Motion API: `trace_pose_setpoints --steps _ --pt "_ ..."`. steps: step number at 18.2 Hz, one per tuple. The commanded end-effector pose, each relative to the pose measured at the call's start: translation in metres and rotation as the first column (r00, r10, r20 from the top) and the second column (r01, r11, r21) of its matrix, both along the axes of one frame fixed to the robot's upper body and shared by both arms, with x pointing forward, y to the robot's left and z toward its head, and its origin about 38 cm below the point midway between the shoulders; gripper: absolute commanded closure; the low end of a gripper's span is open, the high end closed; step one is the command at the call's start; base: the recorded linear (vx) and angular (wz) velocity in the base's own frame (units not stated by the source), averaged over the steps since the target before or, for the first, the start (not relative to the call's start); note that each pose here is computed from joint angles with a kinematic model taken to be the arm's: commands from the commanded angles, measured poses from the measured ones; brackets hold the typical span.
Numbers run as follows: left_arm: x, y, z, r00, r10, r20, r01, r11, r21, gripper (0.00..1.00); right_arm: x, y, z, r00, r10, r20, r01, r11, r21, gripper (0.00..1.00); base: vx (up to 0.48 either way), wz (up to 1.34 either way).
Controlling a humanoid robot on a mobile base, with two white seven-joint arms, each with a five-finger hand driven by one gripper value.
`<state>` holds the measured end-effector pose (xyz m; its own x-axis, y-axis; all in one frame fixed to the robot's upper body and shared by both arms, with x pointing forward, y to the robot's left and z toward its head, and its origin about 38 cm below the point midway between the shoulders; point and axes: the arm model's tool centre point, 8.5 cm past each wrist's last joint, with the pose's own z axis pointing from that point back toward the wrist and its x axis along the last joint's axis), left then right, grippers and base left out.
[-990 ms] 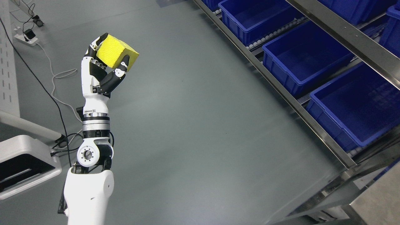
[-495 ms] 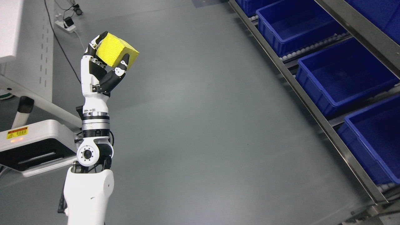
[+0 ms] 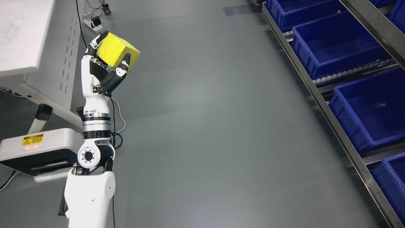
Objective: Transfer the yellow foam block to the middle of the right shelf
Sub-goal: 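Hold the cube raised in the left hand while turning toward the bins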
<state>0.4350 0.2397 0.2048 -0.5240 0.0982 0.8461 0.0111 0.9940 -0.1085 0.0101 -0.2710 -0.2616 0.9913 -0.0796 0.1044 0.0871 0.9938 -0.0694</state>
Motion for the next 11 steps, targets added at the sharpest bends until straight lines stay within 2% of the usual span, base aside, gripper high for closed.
trace_pose_setpoints --steps 1,11 --pt "0.0 -0.0021 0.0008 1.0 -0.014 0.002 0.014 1.0 0.022 0.62 0.007 -0.0117 0.0011 1.0 0.002 0.018 -0.002 1.0 -0.018 0.0 0.296 -0.04" --pt "-0.0002 -0.0021 0.001 1.0 -0.014 0.005 0.014 1.0 0.022 0.62 0.007 -0.0117 0.0011 1.0 0.002 0.018 -0.002 1.0 -0.018 0.0 0.409 -0.29"
